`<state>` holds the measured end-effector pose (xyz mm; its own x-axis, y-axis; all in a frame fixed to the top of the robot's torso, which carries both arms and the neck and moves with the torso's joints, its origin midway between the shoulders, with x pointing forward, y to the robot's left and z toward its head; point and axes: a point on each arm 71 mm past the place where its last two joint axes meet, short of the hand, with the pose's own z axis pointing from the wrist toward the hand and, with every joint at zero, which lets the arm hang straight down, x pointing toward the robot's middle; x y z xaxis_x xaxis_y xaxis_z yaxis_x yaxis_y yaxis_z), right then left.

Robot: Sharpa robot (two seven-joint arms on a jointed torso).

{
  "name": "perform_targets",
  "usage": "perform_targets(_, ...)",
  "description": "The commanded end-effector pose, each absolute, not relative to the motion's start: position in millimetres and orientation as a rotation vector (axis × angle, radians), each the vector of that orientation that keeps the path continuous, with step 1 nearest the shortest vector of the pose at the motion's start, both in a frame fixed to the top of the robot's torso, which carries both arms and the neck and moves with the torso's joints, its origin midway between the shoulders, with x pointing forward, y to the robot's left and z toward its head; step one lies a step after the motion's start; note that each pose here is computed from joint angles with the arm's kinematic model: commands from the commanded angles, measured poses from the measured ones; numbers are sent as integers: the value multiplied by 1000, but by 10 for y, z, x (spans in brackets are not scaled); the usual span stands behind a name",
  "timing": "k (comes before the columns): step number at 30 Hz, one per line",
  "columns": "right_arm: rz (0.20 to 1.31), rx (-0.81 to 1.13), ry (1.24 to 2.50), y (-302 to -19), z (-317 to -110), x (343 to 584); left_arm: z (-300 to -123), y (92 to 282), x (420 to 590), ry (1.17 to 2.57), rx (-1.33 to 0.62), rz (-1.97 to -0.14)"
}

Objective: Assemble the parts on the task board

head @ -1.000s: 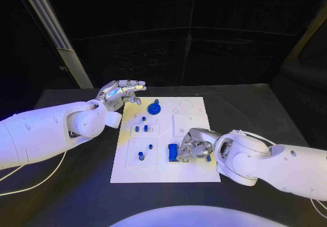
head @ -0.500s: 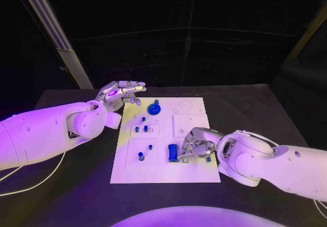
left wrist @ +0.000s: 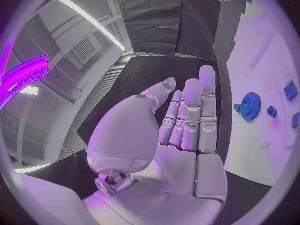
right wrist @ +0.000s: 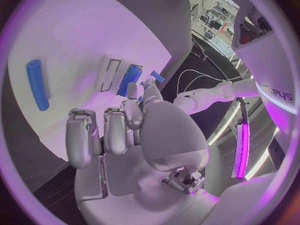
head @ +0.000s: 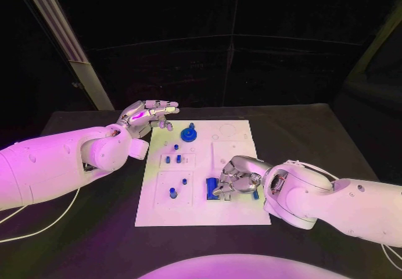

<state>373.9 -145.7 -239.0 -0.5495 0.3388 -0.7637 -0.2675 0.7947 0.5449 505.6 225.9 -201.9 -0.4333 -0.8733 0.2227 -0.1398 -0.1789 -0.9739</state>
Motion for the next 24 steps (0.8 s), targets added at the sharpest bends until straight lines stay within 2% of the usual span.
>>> perform_targets(1,737,10,2042,-1442,-2417,3738,-2006,2243,5053,1522,-1171,-1684)
perform_targets(7,706,-32,2068,-1412,-2441,3736,-2007,2246,5052,1523,-1172,-1683)
perform_targets(16,605,14,2028,-1460,-2442,3797,-2009,2240,5052,1528,-1172,-1685)
perform_targets(24,590,6,2046,-1465,-2450,3786,-2011,2240,5052,1532,-1173,-1685)
